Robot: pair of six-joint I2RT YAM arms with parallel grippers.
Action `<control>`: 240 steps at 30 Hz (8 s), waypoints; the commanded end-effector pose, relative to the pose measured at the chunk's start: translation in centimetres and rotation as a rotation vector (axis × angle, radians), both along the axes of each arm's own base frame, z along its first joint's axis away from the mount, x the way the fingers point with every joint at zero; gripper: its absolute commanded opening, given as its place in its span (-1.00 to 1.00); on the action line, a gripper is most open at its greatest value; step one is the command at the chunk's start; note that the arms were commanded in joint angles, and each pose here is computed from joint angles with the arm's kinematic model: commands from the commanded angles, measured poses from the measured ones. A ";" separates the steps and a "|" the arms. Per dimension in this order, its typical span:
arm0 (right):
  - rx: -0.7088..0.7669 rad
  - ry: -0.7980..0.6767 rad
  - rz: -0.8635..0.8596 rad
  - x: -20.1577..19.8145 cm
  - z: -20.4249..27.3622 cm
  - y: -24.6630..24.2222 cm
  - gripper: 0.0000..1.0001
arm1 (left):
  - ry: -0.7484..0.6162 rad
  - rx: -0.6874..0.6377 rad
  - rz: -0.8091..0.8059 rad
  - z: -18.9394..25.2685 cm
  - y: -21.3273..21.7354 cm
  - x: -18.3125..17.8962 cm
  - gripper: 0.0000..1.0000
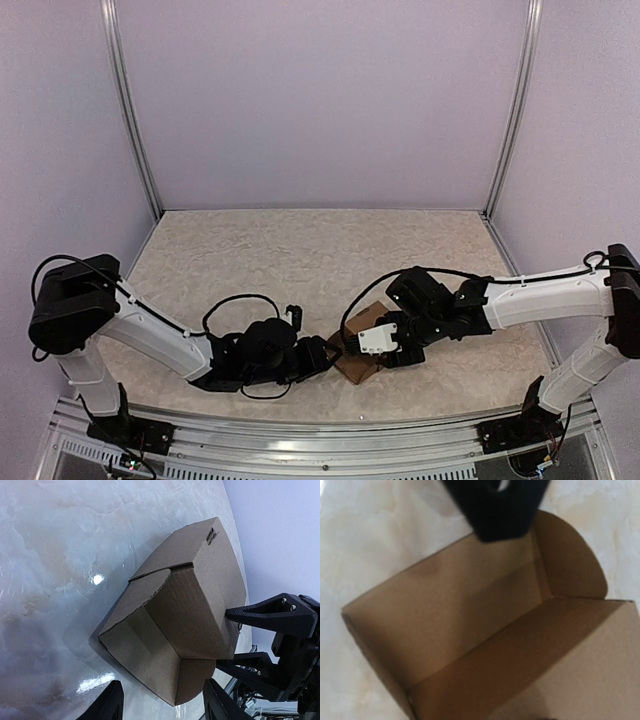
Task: Fold the paper box
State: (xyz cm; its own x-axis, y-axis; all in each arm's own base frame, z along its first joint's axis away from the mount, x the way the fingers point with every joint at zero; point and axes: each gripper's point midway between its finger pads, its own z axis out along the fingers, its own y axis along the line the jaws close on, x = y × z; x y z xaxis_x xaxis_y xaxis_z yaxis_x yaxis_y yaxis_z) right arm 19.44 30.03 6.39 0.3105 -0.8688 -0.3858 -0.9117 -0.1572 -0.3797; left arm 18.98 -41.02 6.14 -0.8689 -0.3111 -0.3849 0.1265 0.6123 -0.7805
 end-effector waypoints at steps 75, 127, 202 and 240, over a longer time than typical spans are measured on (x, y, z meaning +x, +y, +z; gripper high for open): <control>0.044 0.259 -0.031 -2.8 2.6 -2.8 0.30 | -0.084 -0.203 -0.111 3.4 -5.1 1.2 -0.01; 0.262 0.815 -0.609 5.9 -1.8 -8.1 0.06 | -0.105 -0.111 -0.258 2.8 -10.7 4.6 -0.10; 0.092 0.686 -0.600 5.6 -4.4 -10.5 -0.95 | -0.368 0.626 -0.651 0.1 -9.3 -2.0 -1.00; 0.148 0.621 -0.623 9.4 -1.3 -11.1 -0.94 | -0.387 0.757 -0.829 1.4 -5.3 -3.8 -0.93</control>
State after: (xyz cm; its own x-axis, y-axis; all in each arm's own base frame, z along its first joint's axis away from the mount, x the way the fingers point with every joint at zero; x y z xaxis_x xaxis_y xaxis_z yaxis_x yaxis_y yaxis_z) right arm 27.07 18.78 3.76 -0.5132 -0.7449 -0.4263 -0.8582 0.4405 0.2634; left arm 15.89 -50.14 6.73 -0.4871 0.6650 -0.5662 0.8477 0.5160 -0.1232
